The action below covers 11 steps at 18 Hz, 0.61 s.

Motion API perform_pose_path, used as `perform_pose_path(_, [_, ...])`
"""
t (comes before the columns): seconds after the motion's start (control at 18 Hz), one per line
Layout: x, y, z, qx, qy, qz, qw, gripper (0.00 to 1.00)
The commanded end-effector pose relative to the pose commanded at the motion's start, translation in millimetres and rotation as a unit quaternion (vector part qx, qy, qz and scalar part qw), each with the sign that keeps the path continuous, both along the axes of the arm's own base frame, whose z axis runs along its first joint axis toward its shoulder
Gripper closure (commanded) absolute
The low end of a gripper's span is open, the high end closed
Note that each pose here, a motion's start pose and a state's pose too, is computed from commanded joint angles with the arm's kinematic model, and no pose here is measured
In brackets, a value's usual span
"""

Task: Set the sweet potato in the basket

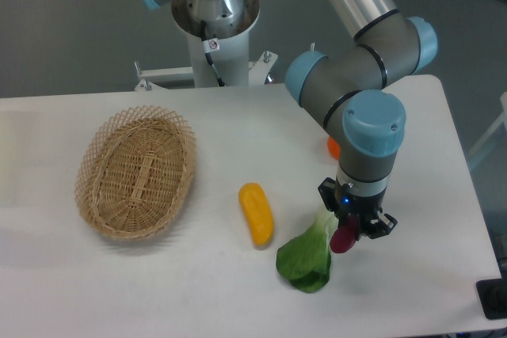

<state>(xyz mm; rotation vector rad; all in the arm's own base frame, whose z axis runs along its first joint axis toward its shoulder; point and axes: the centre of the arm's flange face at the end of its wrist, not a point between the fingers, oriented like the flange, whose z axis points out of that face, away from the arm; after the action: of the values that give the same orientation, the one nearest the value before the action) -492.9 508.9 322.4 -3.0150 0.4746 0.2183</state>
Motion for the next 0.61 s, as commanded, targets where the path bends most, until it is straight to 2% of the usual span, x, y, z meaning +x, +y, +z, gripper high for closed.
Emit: perform_pose_path(0.61, [0.1, 1.1, -4.8, -0.002, -0.002, 0.001, 1.0, 0.71])
